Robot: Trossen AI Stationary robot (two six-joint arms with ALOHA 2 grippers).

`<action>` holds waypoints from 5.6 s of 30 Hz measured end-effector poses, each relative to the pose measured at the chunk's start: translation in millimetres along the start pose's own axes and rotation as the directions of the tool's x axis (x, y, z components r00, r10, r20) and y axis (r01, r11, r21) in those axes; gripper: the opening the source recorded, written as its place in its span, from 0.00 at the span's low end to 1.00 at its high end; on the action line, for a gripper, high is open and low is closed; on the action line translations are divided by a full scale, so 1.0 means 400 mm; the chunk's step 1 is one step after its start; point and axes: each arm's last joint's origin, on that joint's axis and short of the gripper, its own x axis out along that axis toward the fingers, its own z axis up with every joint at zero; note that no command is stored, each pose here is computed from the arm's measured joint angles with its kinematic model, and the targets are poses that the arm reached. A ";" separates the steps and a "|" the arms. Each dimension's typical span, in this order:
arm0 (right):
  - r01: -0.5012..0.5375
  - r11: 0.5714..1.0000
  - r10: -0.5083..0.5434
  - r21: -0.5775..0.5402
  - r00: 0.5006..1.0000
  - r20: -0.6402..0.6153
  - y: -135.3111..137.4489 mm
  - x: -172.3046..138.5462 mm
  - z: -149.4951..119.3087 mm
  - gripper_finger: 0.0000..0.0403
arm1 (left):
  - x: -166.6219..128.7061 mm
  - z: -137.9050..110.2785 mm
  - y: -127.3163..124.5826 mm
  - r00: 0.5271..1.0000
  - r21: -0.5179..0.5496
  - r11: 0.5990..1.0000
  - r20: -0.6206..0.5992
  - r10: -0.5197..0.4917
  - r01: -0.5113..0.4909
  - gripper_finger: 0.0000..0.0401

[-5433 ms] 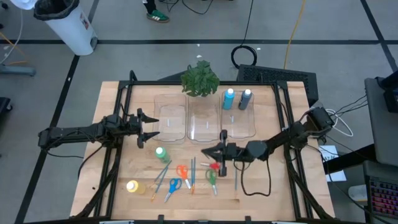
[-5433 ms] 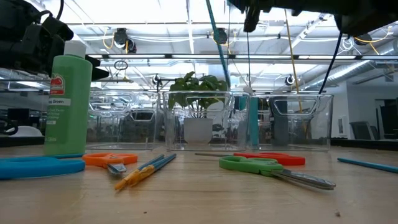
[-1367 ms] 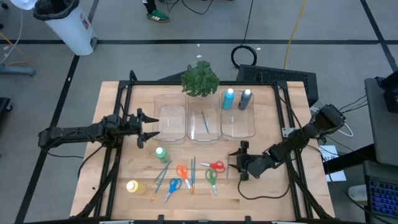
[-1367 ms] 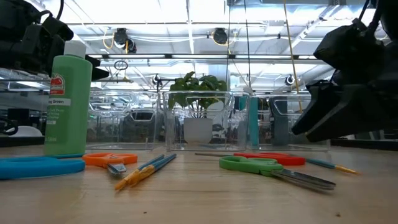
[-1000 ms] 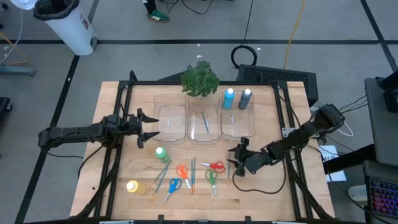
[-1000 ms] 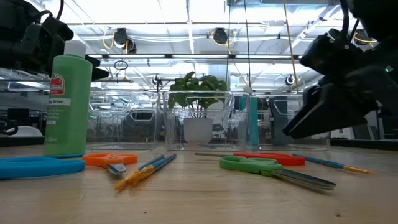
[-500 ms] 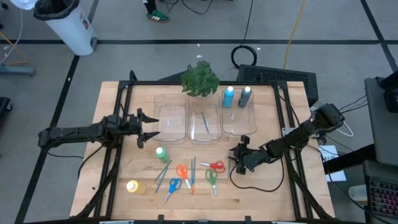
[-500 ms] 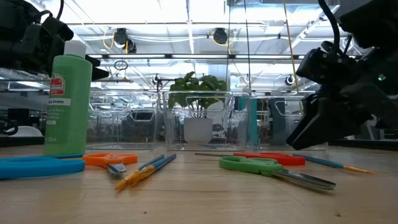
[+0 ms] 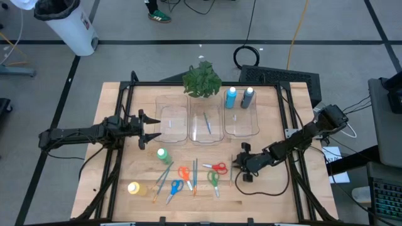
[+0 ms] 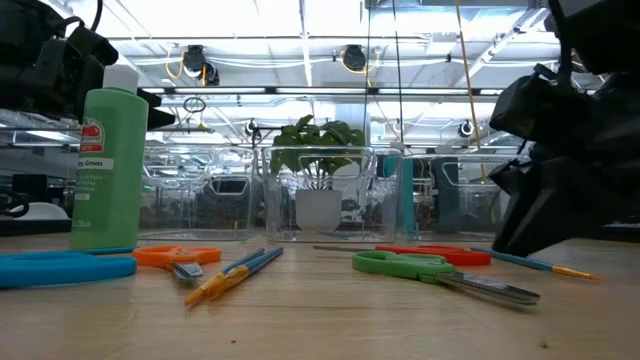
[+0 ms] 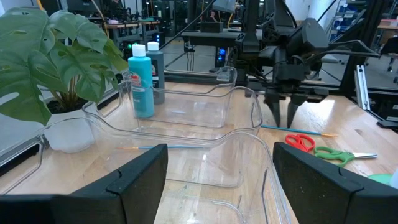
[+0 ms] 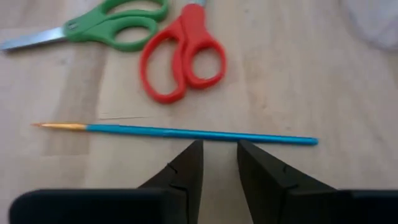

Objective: Pick & Place Paint Supplies
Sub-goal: Put the blue paintbrush into the middle transparent bin

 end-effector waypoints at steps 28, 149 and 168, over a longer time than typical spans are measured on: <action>-0.295 0.827 0.283 -0.478 0.954 -0.100 0.166 -0.053 0.167 0.08 | 0.000 0.000 0.000 1.000 0.000 1.000 0.000 0.000 0.000 0.73; -0.552 0.509 0.838 -0.661 0.141 0.528 0.105 -0.183 0.279 0.00 | 0.000 0.000 0.000 1.000 0.000 1.000 0.000 0.000 0.000 0.73; -0.528 0.320 0.931 -0.787 0.023 0.363 0.134 -0.203 0.259 0.00 | 0.000 0.000 0.000 1.000 0.000 1.000 0.000 0.000 0.000 0.73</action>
